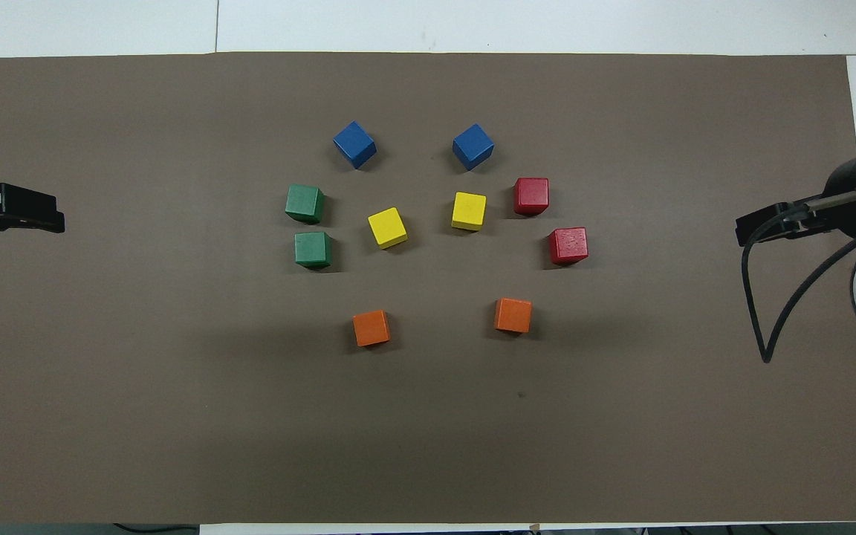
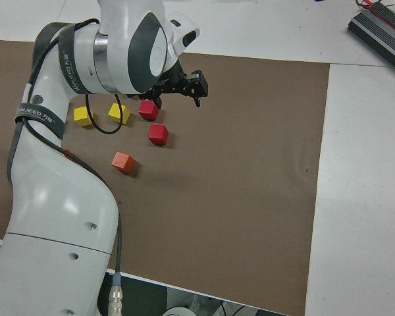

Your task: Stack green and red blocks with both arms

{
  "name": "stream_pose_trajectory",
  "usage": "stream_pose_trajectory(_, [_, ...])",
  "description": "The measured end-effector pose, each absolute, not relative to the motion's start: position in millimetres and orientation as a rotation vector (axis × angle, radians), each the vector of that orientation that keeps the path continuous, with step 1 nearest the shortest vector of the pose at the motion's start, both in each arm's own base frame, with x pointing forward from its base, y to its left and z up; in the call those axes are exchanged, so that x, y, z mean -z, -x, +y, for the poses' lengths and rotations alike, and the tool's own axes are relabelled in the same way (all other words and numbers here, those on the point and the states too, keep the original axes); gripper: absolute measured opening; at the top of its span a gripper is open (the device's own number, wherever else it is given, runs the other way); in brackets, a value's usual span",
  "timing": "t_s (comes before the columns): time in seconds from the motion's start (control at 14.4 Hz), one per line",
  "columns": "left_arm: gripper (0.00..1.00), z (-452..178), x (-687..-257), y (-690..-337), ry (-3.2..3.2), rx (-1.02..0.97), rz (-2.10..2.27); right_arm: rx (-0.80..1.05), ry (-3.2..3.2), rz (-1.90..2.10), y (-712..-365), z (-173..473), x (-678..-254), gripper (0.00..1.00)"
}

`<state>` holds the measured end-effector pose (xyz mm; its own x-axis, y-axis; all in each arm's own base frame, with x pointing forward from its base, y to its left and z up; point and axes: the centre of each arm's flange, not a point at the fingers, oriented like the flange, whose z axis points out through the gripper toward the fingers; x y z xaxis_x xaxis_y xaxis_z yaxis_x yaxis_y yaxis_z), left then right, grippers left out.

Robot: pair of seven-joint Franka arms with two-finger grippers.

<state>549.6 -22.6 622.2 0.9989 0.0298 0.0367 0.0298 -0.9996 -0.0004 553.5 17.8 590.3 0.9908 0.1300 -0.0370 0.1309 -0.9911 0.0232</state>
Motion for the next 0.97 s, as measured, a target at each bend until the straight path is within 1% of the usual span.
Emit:
stream_pose_trajectory(0.21, [1.00, -22.6, -622.2, -549.6, 3.140, 0.057, -0.047, 0.059, -3.108, 0.200, -551.8, 16.4, -584.0, 1.00])
stream_pose_trajectory(0.62, [1.00, -27.0, -621.7, -549.3, 3.140, 0.055, -0.020, 0.049, -3.108, 0.194, -550.2, 14.8, -586.6, 1.00])
stream_pose_trajectory(0.97, [1.00, -31.6, -604.1, -542.5, 3.138, 0.016, 0.048, 0.055, -3.108, 0.194, -549.7, 14.7, -586.3, 1.00])
